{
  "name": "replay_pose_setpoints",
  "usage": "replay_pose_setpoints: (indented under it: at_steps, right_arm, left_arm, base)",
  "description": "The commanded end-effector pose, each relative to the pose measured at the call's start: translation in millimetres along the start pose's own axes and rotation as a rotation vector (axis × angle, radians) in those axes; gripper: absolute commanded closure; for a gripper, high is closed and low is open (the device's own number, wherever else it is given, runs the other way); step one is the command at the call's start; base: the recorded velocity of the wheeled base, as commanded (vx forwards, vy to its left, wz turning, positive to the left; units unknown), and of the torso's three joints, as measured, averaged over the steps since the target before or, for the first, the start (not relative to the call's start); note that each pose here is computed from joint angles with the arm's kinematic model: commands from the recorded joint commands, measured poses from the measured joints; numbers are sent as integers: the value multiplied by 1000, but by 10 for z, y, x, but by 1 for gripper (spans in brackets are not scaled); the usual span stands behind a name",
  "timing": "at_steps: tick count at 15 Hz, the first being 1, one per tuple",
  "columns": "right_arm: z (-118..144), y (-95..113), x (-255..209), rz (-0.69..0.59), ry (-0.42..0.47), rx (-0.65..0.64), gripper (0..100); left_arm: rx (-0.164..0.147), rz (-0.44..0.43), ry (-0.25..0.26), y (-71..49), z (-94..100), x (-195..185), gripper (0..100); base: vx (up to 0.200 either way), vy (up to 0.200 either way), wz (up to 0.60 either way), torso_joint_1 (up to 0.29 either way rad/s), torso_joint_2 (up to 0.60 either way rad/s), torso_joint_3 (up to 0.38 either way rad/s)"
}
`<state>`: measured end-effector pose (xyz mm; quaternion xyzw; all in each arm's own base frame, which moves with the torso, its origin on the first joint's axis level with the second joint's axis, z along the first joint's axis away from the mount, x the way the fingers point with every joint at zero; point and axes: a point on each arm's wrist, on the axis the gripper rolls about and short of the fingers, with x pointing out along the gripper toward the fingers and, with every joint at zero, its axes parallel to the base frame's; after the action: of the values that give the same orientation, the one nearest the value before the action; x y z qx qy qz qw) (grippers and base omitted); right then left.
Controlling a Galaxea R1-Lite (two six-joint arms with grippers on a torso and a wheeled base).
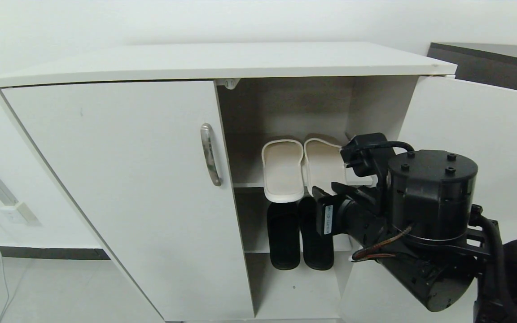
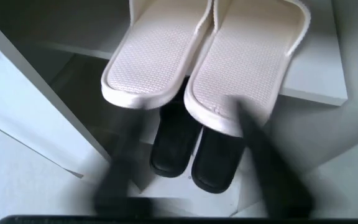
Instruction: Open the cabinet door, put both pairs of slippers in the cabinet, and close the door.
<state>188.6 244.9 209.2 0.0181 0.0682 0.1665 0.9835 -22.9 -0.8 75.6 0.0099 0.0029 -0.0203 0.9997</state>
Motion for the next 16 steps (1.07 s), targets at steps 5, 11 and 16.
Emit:
replay_pose_setpoints:
  at_steps: [5, 11, 16]
  right_arm:
    - [-38, -2, -6, -3, 10, -9, 100]
    - [-90, 20, 29, -5, 24, -17, 100]
    - [-104, 22, 34, -7, 27, -20, 100]
  left_arm:
    - [0, -1, 1, 0, 0, 1, 100]
    - [0, -1, 1, 0, 0, 1, 100]
    - [0, -1, 1, 0, 0, 1, 100]
  base:
    - [0, 0, 0, 0, 0, 0]
    - [-67, 0, 0, 2, 1, 2]
    - [-200, 0, 0, 0, 3, 4]
